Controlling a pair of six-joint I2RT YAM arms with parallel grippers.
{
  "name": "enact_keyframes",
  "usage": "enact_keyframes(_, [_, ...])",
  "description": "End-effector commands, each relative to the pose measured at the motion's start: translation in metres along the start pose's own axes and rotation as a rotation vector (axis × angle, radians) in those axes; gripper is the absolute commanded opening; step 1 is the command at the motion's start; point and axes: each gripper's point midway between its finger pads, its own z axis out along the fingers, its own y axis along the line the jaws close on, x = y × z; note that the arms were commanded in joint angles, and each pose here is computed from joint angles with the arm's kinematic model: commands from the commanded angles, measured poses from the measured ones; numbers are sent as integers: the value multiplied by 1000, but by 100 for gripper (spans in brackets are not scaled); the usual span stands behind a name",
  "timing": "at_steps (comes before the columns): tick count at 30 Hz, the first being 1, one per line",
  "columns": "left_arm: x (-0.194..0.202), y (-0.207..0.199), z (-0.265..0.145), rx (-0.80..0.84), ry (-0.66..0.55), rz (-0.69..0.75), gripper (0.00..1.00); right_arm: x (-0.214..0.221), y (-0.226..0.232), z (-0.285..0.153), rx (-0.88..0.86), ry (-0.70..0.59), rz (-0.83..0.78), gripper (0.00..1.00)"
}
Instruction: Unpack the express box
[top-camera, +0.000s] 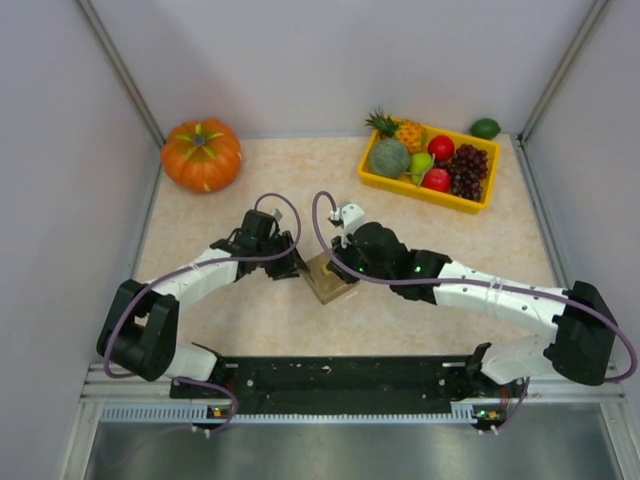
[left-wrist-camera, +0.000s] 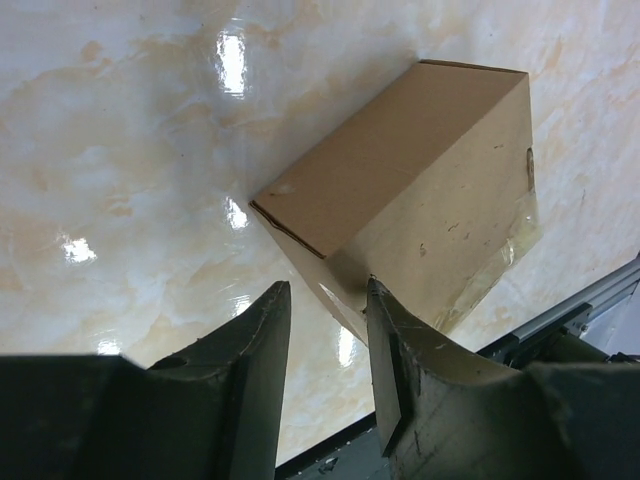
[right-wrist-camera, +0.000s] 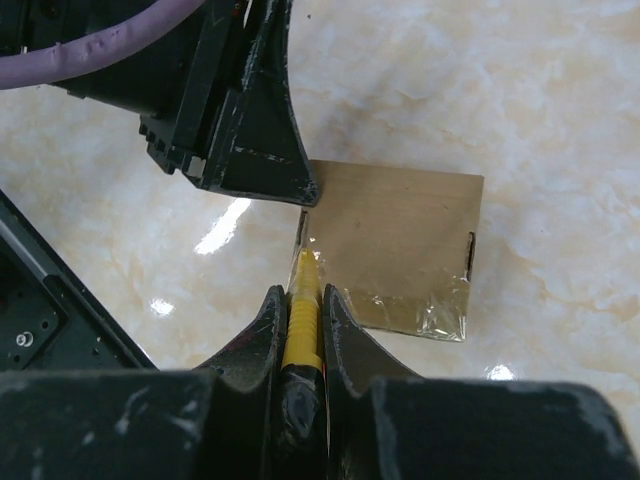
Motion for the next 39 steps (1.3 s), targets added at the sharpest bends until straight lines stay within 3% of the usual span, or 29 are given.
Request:
enact_keyframes(1, [-18,-19,-1,59,-39,36,41,-19,16,6,-31,-80,15,0])
enact_keyframes(9, [-21,-16,-1,41,-54,42,42,-15,18,19,-14,-73,13,0])
enact_keyframes(21, [-11,-1,6,-8,-4,57,22,-16,25,35,10,-90,28,0])
enact_keyframes(32, [0,9,8,-38,44,62,18,-15,22,47,69,-100,62,0])
enact_keyframes(39, [5,13,6,-53,63,60,17,-34,25,39,83,-173,95,0])
